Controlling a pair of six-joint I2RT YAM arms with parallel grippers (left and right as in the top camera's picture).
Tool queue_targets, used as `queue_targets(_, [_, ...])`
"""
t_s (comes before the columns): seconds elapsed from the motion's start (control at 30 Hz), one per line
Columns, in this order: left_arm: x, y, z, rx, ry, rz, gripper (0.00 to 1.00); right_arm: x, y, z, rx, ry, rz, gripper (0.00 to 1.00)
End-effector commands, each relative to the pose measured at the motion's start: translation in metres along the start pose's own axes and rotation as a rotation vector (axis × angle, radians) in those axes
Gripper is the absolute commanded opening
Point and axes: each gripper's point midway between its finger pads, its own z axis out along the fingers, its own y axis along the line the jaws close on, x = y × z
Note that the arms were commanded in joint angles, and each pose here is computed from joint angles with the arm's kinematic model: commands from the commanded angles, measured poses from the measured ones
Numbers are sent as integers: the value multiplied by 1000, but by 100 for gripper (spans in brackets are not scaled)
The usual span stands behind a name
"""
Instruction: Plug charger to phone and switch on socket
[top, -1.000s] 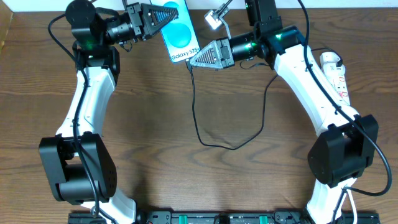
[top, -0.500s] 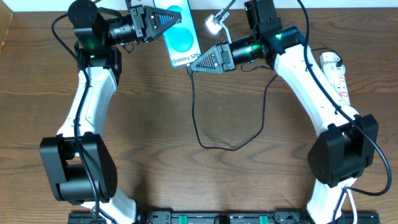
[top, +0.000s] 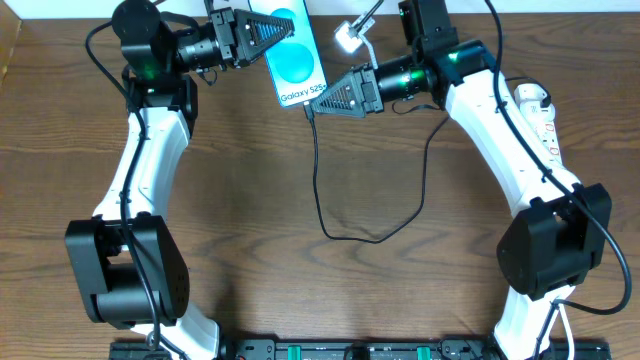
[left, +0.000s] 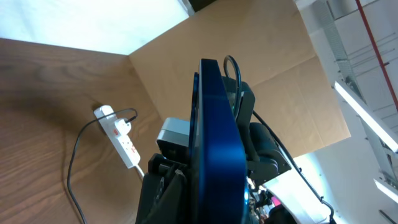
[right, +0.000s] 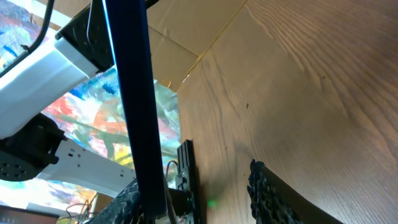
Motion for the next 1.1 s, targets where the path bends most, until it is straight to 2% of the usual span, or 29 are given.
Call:
queue_targets(0.0, [12,-20,2,32,73,19,7,-10,-5,-19,48,-39,-31,46])
queue_targets(0.2, [12,-20,2,31,73,19,7,-6,-5,-20,46,-29,-42,47])
queue_targets(0.57, [12,-20,2,31,73,19,7,16,18,-11,-71,25,-109,52])
queue_targets(1.07, [12,-20,2,31,73,18,7,28,34,16,-114,83,-127,52])
